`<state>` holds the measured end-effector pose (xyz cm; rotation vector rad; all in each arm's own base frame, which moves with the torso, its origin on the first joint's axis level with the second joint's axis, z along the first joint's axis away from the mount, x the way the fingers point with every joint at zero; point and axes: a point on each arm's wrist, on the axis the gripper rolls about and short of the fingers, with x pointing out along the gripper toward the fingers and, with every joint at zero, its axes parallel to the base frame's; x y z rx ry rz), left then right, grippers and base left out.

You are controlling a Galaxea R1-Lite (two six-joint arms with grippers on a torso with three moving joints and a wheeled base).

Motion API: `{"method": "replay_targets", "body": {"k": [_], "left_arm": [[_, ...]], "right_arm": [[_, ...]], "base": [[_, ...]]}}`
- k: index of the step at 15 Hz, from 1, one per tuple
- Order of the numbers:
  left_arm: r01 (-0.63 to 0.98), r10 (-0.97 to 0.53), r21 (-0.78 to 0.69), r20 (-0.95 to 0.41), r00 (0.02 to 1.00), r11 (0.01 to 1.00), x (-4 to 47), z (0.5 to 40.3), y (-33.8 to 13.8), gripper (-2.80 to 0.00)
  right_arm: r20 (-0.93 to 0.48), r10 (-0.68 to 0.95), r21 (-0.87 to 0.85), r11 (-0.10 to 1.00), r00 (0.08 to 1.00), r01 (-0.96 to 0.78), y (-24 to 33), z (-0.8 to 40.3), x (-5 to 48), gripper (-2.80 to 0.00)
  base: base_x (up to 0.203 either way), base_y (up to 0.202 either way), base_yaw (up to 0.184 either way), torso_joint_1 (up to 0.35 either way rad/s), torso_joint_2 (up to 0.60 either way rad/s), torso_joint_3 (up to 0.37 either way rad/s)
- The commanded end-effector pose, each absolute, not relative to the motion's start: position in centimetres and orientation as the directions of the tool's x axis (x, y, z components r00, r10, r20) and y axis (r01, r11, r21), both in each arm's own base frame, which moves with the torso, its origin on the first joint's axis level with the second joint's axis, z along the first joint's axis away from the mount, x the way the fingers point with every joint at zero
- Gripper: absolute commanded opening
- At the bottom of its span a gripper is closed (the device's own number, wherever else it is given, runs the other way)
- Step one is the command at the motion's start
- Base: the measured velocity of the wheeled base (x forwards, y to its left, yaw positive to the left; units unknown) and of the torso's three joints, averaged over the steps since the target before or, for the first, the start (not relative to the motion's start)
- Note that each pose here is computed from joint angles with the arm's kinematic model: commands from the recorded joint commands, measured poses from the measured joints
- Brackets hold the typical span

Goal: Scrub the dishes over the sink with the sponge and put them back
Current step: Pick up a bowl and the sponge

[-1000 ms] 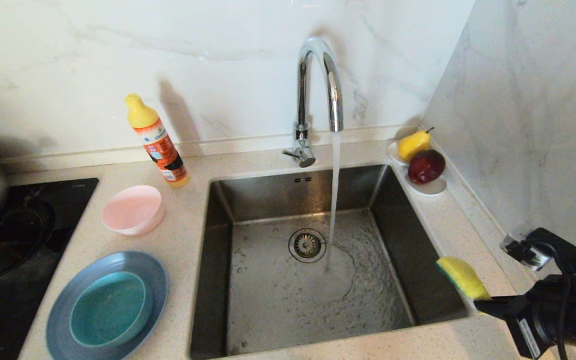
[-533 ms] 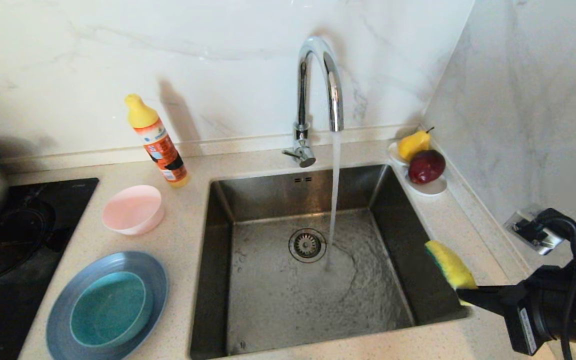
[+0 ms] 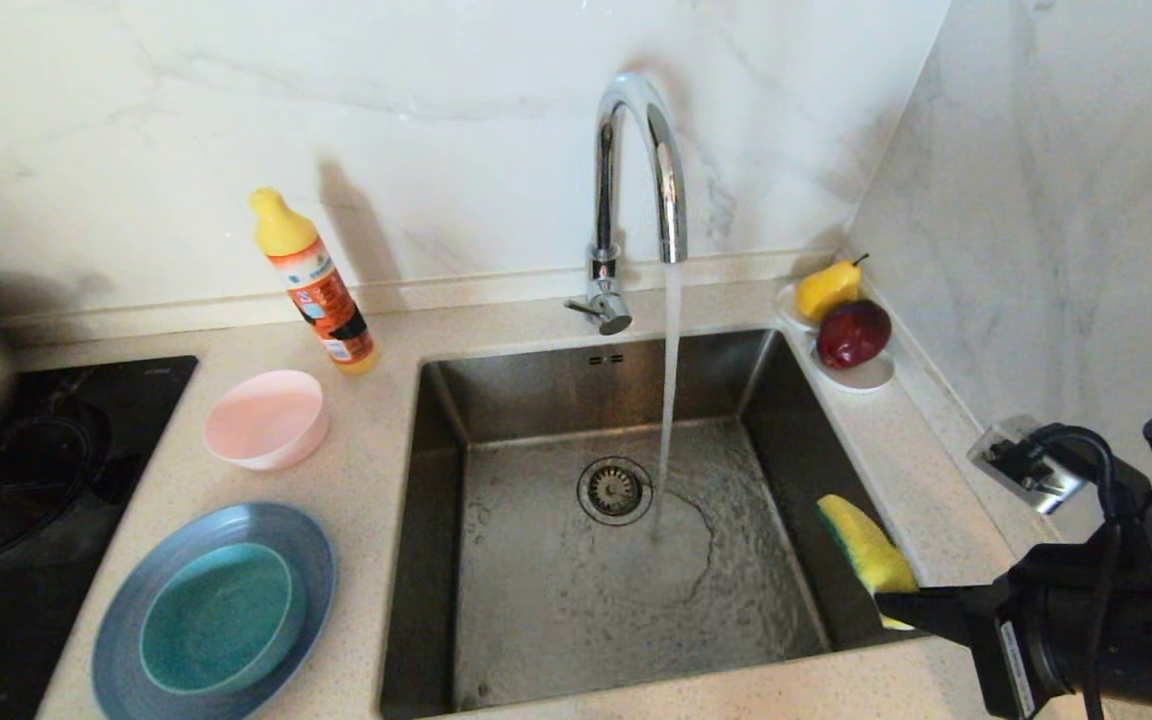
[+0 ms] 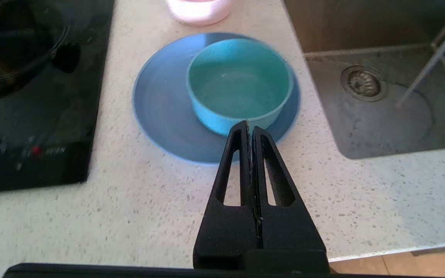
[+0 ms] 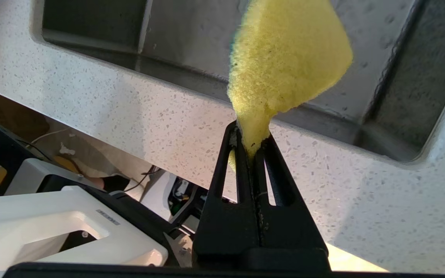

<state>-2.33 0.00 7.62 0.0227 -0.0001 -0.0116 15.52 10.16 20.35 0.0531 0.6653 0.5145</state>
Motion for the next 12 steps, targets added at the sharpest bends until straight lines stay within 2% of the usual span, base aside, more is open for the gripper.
{"method": "replay_targets", "body": {"k": [1, 4, 7, 9, 12], "left_arm": [[0.005, -0.005, 0.015, 0.004, 1.000, 1.000, -2.3, 7.7, 0.0, -2.80], [-0.010, 0.009, 0.024, 0.039, 0.999, 1.000, -2.7, 9.0, 0.0, -2.80], [-0.096, 0.094, 0.014, 0.113, 0.989, 0.995, -3.7, 15.2, 0.2, -2.80], [-0.206, 0.205, 0.020, 0.066, 0.977, 0.978, -2.5, 18.6, 0.5, -2.80], [-0.286, 0.289, 0.054, -0.046, 0.956, 0.957, 2.0, 23.1, 0.7, -2.80]], "right_arm": [[-0.584, 0.476, 0.225, 0.873, 0.657, -0.433, 10.3, 20.1, 15.4, -2.80], [-0.615, 0.464, 0.223, 0.878, 0.638, -0.423, 10.0, 19.6, 14.8, -2.80], [-0.674, 0.442, 0.220, 0.885, 0.592, -0.411, 9.6, 18.9, 14.3, -2.80], [-0.668, 0.445, 0.220, 0.884, 0.597, -0.413, 9.7, 19.0, 14.3, -2.80], [-0.651, 0.446, 0.219, 0.885, 0.614, -0.411, 9.8, 19.5, 14.6, -2.80]], "base": [[0.000, 0.000, 0.000, 0.000, 0.00, 0.000], [0.000, 0.000, 0.000, 0.000, 0.00, 0.000], [0.000, 0.000, 0.000, 0.000, 0.00, 0.000], [0.000, 0.000, 0.000, 0.000, 0.00, 0.000], [0.000, 0.000, 0.000, 0.000, 0.00, 0.000]]}}
